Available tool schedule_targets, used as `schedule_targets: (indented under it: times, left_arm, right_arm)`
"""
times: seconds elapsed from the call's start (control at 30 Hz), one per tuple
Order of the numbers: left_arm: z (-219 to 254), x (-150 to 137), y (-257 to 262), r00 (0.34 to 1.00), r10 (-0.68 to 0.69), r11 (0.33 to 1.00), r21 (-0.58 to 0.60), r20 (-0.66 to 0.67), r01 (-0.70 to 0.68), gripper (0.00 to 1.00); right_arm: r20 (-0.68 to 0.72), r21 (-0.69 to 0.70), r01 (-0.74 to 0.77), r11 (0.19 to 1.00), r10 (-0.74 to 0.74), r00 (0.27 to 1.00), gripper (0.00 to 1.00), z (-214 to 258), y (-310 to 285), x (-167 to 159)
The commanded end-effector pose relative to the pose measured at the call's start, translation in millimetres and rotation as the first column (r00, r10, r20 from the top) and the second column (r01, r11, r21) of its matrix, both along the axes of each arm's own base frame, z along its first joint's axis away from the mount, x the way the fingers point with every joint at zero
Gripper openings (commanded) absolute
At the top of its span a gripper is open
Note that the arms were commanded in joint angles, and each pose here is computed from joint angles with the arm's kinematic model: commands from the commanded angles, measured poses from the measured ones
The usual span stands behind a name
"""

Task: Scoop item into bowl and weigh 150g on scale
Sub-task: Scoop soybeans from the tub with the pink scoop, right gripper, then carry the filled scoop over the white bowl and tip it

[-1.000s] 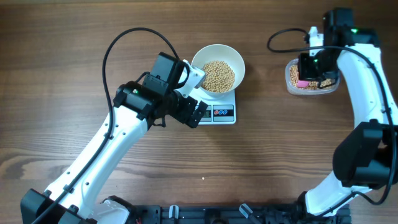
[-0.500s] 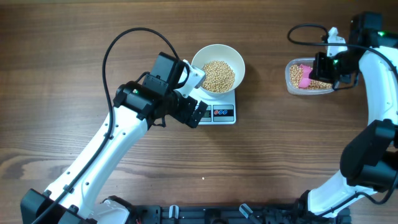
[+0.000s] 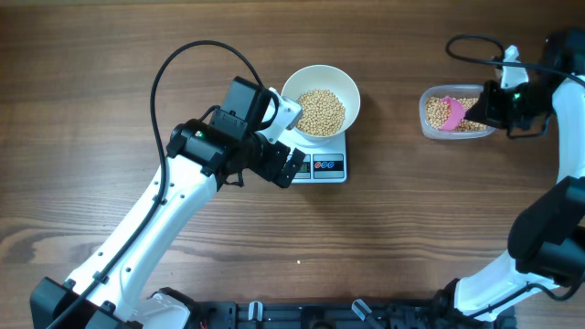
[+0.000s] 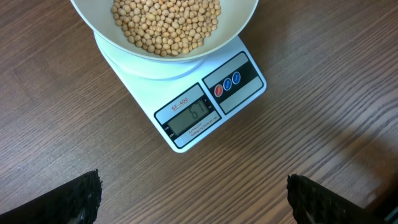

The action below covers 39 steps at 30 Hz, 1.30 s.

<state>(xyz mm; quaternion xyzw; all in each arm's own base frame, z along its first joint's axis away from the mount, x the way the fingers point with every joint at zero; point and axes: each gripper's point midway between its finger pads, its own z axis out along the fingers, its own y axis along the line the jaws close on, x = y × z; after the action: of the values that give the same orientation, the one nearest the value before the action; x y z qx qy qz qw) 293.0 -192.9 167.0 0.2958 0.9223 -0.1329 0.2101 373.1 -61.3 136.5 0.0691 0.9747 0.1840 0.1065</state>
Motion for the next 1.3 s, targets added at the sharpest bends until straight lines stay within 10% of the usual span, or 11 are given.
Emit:
schedule_targets:
  times: [0.0,0.6,1.27]
  left_arm:
    - [12,2,1,0.999,0.014,1.000,-0.015,0.030,-0.013,1.00]
    - [12,3,3,0.999,0.019,1.000,-0.015,0.030,-0.019,1.00]
    - [12,3,2,0.999,0.017,1.000,-0.015,0.029,-0.016,1.00]
  right_arm:
    - [0.047,0.092,-0.036,0.995,0.032,0.998,0.04,4,4,5]
    - [0.070,0.168,0.034,0.985,-0.046,0.996,0.05,-5,-26,-8]
    - [0.417,0.497,-0.082,0.864,-0.155,0.896,0.04,52,-32,14]
